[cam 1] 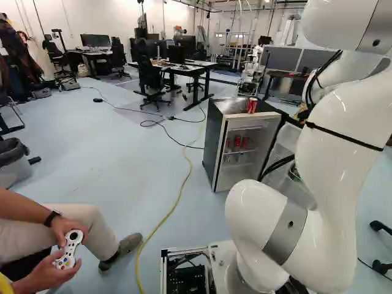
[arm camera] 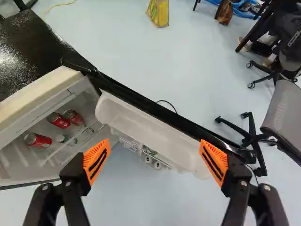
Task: Grab a drink from the fridge
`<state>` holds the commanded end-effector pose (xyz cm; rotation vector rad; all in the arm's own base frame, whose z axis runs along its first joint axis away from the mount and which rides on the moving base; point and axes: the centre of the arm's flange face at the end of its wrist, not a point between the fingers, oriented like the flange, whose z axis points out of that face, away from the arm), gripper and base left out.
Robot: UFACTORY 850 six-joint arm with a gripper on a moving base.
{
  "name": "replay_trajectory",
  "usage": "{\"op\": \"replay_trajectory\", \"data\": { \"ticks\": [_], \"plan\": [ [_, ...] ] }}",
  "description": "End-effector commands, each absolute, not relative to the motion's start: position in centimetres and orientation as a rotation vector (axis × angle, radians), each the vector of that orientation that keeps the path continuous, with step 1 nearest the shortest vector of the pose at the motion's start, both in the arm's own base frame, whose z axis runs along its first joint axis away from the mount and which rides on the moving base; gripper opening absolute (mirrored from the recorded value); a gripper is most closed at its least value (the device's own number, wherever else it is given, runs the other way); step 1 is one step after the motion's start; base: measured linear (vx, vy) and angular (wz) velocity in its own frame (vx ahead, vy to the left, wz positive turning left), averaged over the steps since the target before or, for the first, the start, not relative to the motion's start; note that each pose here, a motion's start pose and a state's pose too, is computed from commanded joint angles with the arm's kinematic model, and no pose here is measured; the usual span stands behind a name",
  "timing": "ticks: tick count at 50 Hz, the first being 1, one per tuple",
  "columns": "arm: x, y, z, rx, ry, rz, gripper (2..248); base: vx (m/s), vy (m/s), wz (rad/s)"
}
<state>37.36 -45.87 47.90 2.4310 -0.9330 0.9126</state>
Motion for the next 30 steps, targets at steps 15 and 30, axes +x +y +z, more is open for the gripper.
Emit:
{"op": "replay_trajectory", "data": {
  "ticks": [15,30],
  "plan": [
    [38.0,-48.2,49.1,2.418,-0.957,0.883,247,0.000,0.000,0.000],
    [38.9,-50.8,49.0,2.409,-0.977,0.864,247,0.000,0.000,0.000]
  ]
}}
